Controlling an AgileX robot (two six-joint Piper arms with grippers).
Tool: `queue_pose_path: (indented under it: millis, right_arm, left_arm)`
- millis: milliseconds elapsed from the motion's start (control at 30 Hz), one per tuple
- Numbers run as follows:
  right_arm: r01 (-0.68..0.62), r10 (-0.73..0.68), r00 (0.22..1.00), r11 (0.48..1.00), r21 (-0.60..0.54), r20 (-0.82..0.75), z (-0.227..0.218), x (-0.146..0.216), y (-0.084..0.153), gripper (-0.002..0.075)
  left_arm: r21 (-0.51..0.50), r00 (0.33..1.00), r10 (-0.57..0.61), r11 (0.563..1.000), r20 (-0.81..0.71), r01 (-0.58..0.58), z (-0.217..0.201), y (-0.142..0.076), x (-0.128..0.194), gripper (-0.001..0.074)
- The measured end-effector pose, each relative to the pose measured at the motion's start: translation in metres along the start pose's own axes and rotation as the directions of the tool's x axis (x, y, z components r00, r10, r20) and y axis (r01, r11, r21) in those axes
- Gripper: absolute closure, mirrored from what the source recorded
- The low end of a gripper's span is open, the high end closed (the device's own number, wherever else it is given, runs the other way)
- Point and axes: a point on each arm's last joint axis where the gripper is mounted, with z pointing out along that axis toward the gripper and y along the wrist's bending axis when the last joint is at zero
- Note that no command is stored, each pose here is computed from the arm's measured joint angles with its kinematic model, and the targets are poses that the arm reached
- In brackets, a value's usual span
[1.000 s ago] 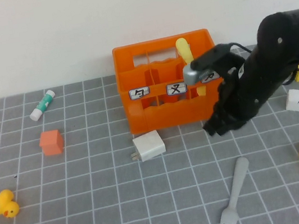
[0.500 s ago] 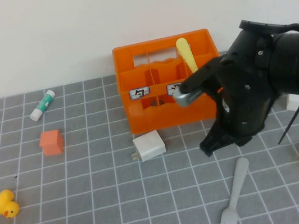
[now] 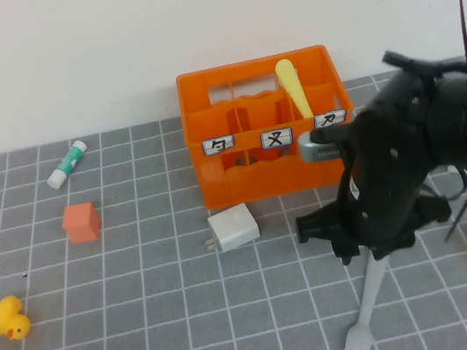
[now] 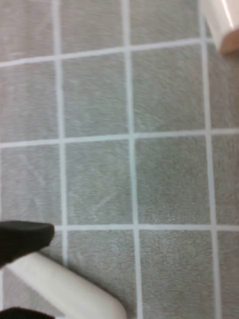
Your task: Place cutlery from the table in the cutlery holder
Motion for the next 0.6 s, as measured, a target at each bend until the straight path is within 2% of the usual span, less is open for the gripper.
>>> queue_pose_path:
  millis: [133, 300, 600]
  right_arm:
    - [-0.068, 0.068, 0.998, 0.998, -0.009, 0.008, 0.009, 0.003, -0.001, 0.0430]
    - [-0.132, 0.132, 0.991, 0.989, 0.060, 0.016, 0.018, 0.002, -0.006, 0.0428]
    - [-0.118, 0.123, 0.992, 0.985, 0.124, -0.034, 0.037, 0.005, -0.008, 0.0428]
  left_arm:
    - [-0.002, 1.000, -0.002, 1.000, -0.007, 0.002, 0.000, 0.000, 0.001, 0.0735]
    - [-0.006, 1.000, 0.004, 1.000, -0.009, -0.004, 0.000, 0.001, 0.001, 0.0735]
    - [-0.008, 1.000, 0.007, 1.000, -0.006, -0.007, 0.000, 0.001, 0.001, 0.0735]
